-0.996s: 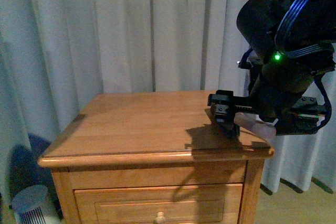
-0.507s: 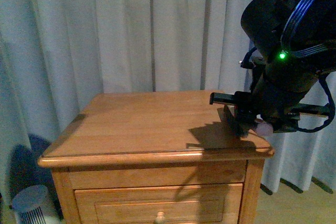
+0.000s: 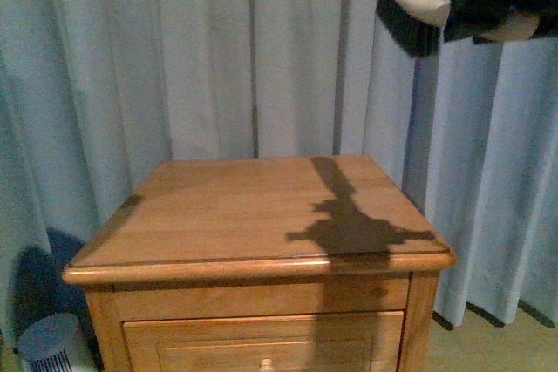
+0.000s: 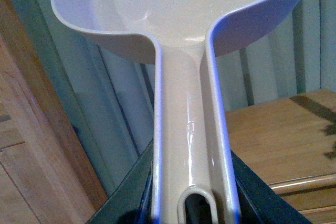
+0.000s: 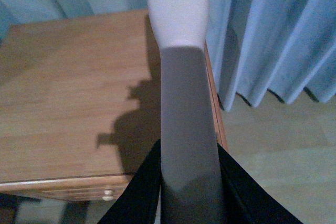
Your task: Clean up trash
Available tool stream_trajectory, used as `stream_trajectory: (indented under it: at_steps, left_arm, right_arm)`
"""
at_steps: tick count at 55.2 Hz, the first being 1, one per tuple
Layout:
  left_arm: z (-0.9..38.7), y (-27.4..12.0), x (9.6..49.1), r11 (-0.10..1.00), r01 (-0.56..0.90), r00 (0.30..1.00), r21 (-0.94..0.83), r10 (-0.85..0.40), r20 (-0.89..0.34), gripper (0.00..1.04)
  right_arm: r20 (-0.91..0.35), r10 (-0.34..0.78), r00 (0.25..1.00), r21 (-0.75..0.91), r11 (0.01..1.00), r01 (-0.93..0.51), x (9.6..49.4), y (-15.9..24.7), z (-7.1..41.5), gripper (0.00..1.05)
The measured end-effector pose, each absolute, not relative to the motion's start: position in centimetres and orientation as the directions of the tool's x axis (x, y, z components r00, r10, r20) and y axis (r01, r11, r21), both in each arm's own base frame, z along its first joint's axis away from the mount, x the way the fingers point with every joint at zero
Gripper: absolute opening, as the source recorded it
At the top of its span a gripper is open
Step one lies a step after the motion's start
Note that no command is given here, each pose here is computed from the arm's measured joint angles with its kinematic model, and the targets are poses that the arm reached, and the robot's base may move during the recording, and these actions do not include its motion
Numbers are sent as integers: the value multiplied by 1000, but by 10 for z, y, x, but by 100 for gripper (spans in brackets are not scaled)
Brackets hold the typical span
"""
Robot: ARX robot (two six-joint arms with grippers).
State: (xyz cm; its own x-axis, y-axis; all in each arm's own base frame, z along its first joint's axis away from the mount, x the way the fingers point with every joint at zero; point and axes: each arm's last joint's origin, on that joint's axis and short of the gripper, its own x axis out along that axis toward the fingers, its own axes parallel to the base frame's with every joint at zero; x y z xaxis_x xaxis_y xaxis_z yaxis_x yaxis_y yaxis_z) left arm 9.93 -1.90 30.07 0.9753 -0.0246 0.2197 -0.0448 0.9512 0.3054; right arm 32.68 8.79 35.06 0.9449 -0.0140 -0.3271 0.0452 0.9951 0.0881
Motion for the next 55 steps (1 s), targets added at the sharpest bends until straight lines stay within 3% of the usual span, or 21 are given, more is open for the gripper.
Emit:
stream_trajectory:
  at_steps: [15,23,41,55]
  left_arm:
    - [301,-19,99,951,-45,975,306,-25,220,28]
    - [301,-19,99,951,-45,975,305,-25,220,28]
    - [301,-19,99,951,-45,975,306,-25,220,28]
    - [301,-19,99,951,-43,975,306,-26,220,28]
  right_arm:
    - [-55,-77,996,-35,997,75,226,67,373,22]
    - [31,-85,996,-68,994,87,185,61,374,22]
    - [6,-124,992,-61,990,125,116,49,331,22]
    - [27,-143,989,-41,989,144,98,44,317,22]
